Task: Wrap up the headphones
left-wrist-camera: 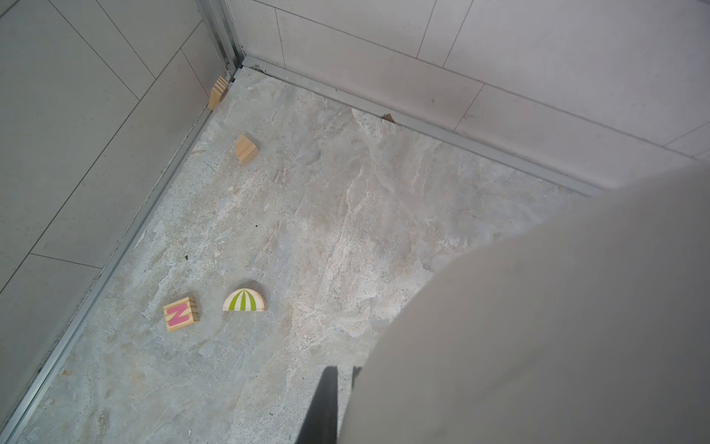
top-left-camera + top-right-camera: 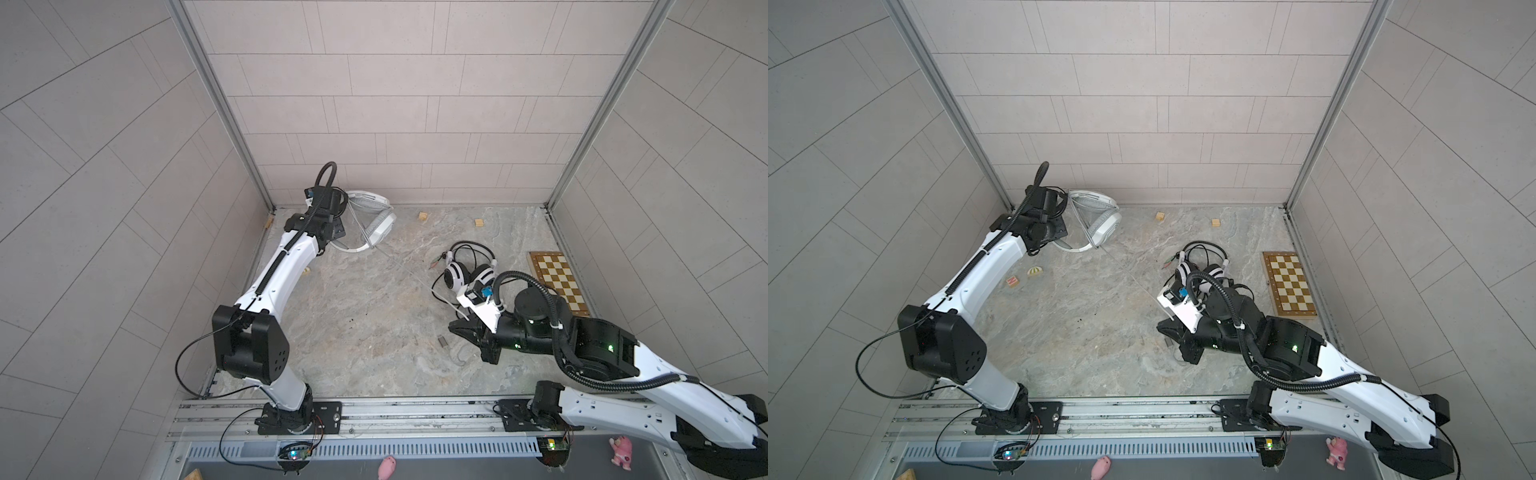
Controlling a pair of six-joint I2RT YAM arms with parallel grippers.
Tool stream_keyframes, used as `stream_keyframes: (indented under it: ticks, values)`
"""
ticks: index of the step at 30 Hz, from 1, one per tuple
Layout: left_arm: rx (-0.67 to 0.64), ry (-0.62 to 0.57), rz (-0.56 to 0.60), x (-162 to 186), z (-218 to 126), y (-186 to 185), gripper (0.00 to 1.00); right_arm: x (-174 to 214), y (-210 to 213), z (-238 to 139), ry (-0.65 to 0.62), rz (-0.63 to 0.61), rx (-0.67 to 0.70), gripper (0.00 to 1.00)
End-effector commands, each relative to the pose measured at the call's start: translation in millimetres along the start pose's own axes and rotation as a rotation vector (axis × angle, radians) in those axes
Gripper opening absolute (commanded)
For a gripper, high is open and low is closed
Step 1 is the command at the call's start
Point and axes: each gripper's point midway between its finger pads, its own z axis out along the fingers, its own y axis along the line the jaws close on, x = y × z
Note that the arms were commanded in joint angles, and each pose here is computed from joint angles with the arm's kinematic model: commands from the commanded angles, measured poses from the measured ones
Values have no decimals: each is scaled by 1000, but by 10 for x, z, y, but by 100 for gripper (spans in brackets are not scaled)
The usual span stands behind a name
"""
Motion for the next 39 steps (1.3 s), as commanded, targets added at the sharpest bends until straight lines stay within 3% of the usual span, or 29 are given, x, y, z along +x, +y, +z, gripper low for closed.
stream_keyframes:
  ticks: [1,5,10,16,20,24,29,35,39]
  values:
    - [-35,-12,83,106,80,-153,0,-329,-11,-147,-60,-115,42,0]
    - [-15,68,219,458,91,-443,0,-774,-95,-296,-112,-213,135,0]
    - [101,183,326,888,99,-711,0,-1341,-196,-597,-239,-313,263,0]
    - [247,206,578,1392,-225,-1217,0,-1790,-334,-699,-318,-390,372,1]
    - [296,232,705,1767,-420,-1367,0,-1964,-552,-633,-316,-388,411,1]
    - [335,251,793,2132,-571,-1401,0,-2103,-925,-586,-342,-309,416,1]
    - [391,228,814,2304,-804,-1351,0,-2144,-1386,-496,-343,-214,454,1]
    - [513,124,744,2206,-1175,-1279,0,-1913,-1865,-230,-263,-109,492,2]
    - [640,106,721,2223,-1388,-1311,0,-1734,-2024,-1,-226,-32,422,2]
